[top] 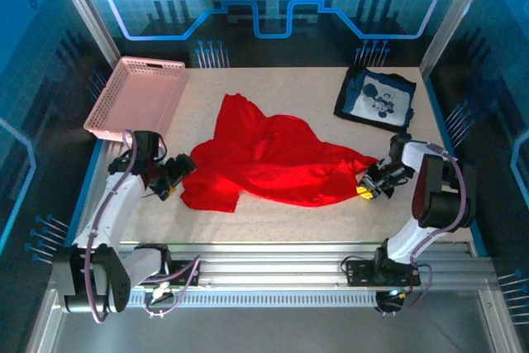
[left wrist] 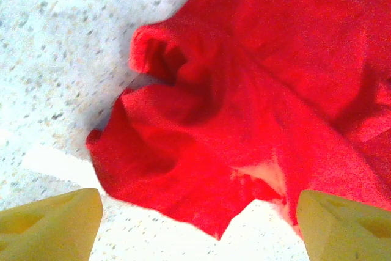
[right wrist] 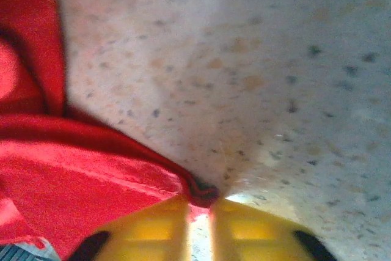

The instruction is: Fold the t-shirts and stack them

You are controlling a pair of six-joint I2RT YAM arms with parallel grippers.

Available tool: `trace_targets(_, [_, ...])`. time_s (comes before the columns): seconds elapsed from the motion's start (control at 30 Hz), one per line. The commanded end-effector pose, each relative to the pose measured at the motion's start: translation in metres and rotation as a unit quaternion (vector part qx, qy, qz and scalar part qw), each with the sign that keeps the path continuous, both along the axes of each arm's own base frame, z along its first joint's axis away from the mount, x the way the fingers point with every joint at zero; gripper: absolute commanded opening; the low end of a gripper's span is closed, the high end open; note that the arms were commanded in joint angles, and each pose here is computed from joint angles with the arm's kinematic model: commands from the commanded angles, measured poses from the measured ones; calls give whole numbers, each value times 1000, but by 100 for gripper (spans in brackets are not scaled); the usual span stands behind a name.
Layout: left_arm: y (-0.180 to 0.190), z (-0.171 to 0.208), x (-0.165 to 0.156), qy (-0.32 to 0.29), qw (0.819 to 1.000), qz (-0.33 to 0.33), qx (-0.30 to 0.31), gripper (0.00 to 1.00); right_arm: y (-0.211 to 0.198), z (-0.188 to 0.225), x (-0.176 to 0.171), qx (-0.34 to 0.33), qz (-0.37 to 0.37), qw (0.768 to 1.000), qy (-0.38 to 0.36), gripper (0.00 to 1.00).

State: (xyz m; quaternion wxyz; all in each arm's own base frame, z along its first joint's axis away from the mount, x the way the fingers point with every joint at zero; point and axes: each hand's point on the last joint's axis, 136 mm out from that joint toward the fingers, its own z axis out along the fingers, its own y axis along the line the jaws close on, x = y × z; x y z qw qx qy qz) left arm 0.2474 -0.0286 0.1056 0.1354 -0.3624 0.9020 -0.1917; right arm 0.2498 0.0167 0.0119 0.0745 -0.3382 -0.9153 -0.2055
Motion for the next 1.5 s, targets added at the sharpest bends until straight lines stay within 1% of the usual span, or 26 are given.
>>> trace_targets(0.0, [4, -21, -31, 68, 998, 10, 8, 83, -13, 3, 55, -26, -3, 995, -100, 3])
trace_targets(0.03, [6, -26, -37, 81, 997, 13, 11, 83, -13, 5, 55, -27, -3, 994, -102, 0])
trace_targets(0.17, [11, -46, -53, 117, 992, 40, 23, 81, -13, 14, 51, -31, 0, 993, -110, 0])
trace_targets(0.23, [12, -53, -55, 124, 991, 53, 21, 79, -12, 16, 49, -30, 1, 993, -110, 0])
trace_targets(0.3, [13, -60, -55, 130, 989, 65, 20, 74, -12, 17, 48, -29, 4, 994, -110, 0])
trace_targets(0.47, [18, -76, -60, 142, 986, 79, 33, 56, -12, 22, 50, -28, 9, 993, -111, 0])
trace_targets(0.53, [18, -80, -57, 136, 987, 83, 32, 52, -12, 24, 52, -28, 11, 993, -114, 0])
trace_targets(0.6, [17, -83, -53, 130, 987, 86, 27, 45, -13, 25, 53, -28, 13, 993, -114, 0])
trace_targets(0.63, [16, -85, -50, 125, 988, 85, 23, 44, -13, 26, 53, -28, 14, 993, -114, 0])
trace_targets(0.7, [16, -88, -45, 126, 988, 84, 23, 44, -13, 26, 54, -28, 15, 993, -114, 0])
trace_targets(0.8, [17, -94, -36, 126, 989, 78, 23, 46, -13, 25, 53, -29, 15, 993, -112, 0])
trace_targets(0.9, [16, -94, -23, 110, 991, 75, 19, 54, -13, 25, 52, -29, 16, 993, -113, 0])
trace_targets(0.97, [14, -94, -15, 101, 992, 72, 13, 56, -13, 25, 50, -30, 18, 993, -114, 0])
trace_targets(1.2, [11, -101, -1, 96, 993, 62, 2, 55, -12, 21, 48, -27, 21, 993, -111, 0])
trace_targets(1.47, [8, -98, 21, 74, 996, 52, -4, 56, -9, 18, 47, -21, 24, 993, -111, 0])
